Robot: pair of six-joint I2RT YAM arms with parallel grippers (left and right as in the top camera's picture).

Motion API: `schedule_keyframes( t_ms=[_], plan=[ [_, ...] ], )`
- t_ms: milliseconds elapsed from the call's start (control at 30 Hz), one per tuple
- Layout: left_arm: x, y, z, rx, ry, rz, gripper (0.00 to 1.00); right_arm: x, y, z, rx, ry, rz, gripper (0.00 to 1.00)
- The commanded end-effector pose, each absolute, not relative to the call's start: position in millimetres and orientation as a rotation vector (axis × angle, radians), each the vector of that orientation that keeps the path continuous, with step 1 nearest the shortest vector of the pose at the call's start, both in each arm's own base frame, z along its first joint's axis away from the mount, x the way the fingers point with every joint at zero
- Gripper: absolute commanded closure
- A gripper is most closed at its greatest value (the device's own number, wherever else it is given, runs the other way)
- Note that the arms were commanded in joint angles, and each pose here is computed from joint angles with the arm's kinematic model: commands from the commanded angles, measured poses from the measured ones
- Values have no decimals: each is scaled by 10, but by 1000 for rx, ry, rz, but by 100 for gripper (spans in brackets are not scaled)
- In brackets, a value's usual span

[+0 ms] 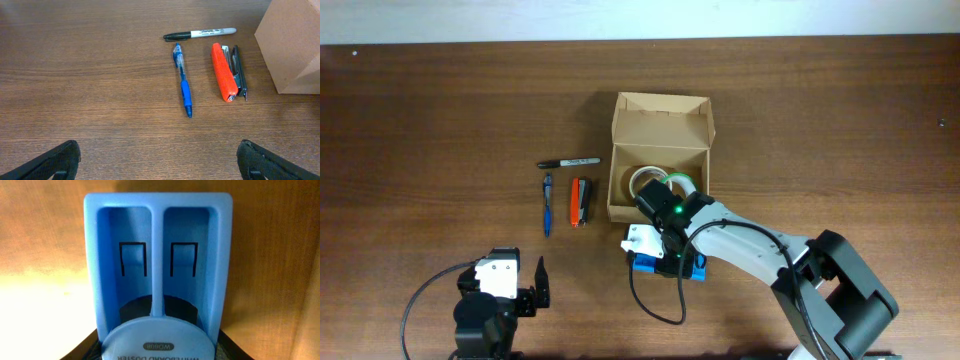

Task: Pack container
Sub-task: 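Lift the blue eraser holder and lower it into the box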

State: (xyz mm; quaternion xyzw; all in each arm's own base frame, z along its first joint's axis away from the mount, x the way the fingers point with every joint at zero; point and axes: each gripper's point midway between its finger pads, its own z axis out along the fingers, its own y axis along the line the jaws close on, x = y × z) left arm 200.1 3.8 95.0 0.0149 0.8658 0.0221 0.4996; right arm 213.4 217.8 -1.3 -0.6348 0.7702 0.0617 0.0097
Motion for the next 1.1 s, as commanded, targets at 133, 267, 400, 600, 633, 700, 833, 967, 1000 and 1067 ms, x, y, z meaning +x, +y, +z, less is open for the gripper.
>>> schedule_keyframes(
  t_ms=[133,267,400,600,633,700,833,967,1000,1067],
  plan=[
    [2000,44,932,55,2094,66,0,1843,2536,176,-1887,2505,595,66],
    [2000,44,932,55,2094,66,0,1772,2769,369,-1922,2438,690,69],
    [2000,44,932,55,2094,66,0,1731,3037,541,-1984,2323,693,69],
    [2000,44,932,55,2094,66,1,2055,3362,941,-1903,2230,534,68],
    [2000,44,932,55,2094,66,1,2194,3393,1037,-1851,2231,467,68],
    [2000,43,932,56,2094,66,0,2473,3414,1225,-1752,2220,334,68],
    [2000,44,932,55,2094,66,0,3049,3290,1626,-1509,2206,28,67],
    [2000,44,932,55,2094,66,0,3342,3093,1746,-1401,2209,-104,66],
    [2000,43,932,56,2094,66,0,3394,3038,1730,-1387,2223,-109,66],
    [2000,44,932,55,2094,66,0,3482,2938,1697,-1359,2251,-119,66]
  ],
)
